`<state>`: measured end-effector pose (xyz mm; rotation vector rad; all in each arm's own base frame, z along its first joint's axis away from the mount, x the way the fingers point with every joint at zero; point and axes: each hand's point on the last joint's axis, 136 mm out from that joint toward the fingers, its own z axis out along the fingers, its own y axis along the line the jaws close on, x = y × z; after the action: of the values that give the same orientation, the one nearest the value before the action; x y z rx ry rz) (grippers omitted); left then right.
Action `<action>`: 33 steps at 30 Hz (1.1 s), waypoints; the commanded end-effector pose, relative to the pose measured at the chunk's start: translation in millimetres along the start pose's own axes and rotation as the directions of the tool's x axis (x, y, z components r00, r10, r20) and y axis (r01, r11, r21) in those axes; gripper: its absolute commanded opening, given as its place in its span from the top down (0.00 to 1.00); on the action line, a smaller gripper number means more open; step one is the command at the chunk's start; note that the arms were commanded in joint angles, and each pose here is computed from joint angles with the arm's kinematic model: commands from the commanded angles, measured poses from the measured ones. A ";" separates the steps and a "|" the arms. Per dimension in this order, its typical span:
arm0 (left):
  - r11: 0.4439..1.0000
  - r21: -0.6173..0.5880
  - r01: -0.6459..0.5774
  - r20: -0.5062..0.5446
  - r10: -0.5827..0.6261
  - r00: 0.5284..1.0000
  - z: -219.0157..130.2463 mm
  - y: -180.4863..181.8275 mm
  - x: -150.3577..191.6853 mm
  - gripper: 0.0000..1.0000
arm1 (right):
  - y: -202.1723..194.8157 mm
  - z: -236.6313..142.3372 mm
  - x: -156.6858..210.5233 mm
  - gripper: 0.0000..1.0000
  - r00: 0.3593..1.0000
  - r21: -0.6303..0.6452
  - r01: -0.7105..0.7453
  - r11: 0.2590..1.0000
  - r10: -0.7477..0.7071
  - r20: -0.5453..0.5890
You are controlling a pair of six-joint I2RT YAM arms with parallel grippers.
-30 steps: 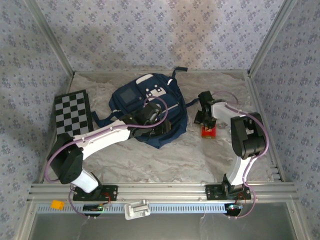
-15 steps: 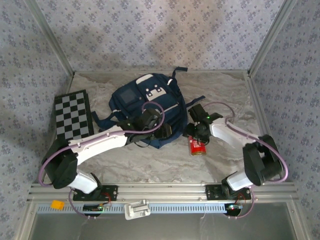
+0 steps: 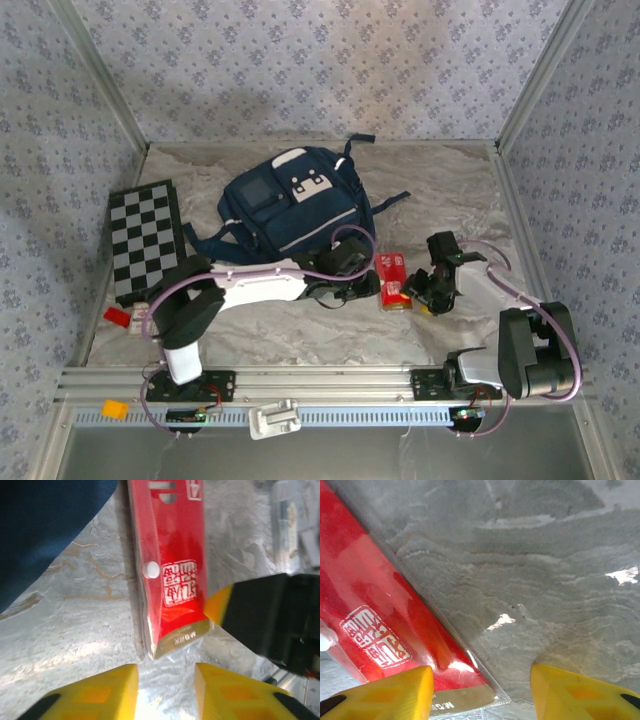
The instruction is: Pack the student bag
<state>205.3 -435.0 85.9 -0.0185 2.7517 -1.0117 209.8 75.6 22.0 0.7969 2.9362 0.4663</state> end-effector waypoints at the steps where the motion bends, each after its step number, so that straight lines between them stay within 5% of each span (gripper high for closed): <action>1: 0.999 0.045 0.026 -0.011 -0.025 1.000 15.2 -18.2 -4.7 0.74 | 6.2 1.9 0.9 0.45 0.999 -0.061 0.038 0.997 -0.038 -0.009; 15: 0.994 -0.077 0.074 -0.019 -0.075 0.997 58.9 24.6 -12.9 0.99 | 25.1 -6.6 17.7 0.46 0.995 -0.202 0.051 0.978 -0.068 -0.077; 33: 0.984 -0.167 0.058 -0.015 -0.061 0.998 56.1 53.4 -11.9 1.00 | 70.1 -37.9 27.5 0.45 0.973 -0.453 0.178 0.874 -0.226 -0.053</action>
<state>229.7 -443.9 25.9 -0.1022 2.8260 -0.8928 212.4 127.8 65.6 0.5114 2.8259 1.0468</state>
